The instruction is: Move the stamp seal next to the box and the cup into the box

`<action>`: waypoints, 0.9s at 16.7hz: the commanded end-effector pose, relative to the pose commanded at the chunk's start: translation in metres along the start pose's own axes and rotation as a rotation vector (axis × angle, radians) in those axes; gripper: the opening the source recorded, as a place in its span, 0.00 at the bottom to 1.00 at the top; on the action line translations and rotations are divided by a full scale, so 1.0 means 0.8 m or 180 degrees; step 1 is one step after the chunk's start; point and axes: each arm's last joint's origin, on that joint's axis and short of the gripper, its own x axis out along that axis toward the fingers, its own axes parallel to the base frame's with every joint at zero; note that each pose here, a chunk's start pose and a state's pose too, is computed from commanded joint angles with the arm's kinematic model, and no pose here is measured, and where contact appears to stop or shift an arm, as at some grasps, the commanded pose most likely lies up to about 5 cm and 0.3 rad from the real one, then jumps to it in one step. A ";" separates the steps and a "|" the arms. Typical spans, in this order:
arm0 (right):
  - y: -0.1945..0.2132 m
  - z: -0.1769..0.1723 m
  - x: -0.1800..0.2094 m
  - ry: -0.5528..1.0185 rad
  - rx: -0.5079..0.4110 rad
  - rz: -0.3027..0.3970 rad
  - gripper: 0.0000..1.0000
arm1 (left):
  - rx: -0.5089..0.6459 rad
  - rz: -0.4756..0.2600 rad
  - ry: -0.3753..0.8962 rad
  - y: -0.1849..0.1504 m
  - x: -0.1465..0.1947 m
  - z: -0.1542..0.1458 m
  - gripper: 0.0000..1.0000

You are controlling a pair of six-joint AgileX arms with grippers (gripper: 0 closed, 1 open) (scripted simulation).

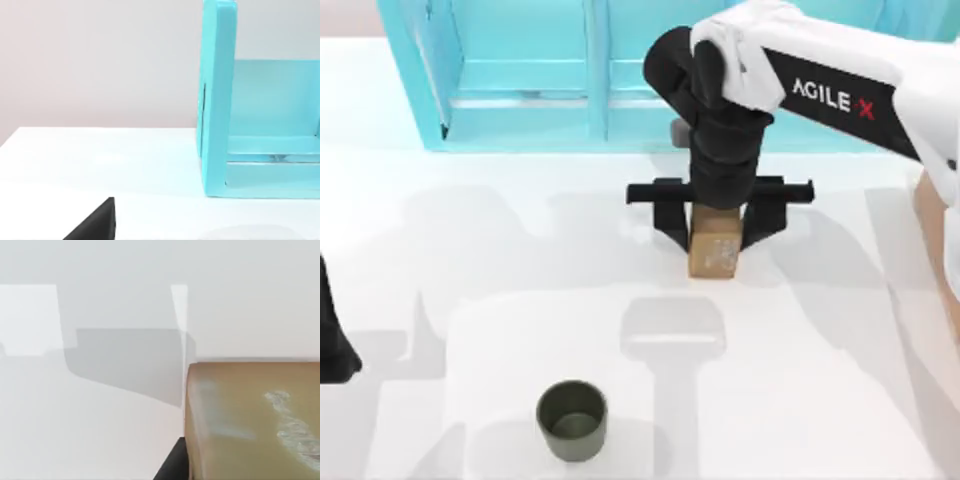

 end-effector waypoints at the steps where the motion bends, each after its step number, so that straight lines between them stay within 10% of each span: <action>1: -0.008 0.002 -0.007 0.0001 0.0000 0.0000 0.00 | 0.0000 0.0000 0.0000 0.000 0.000 0.000 1.00; 15: -0.120 -0.001 -0.123 -0.0004 -0.0007 -0.0002 0.00 | 0.0000 0.0000 0.0000 0.000 0.000 0.000 1.00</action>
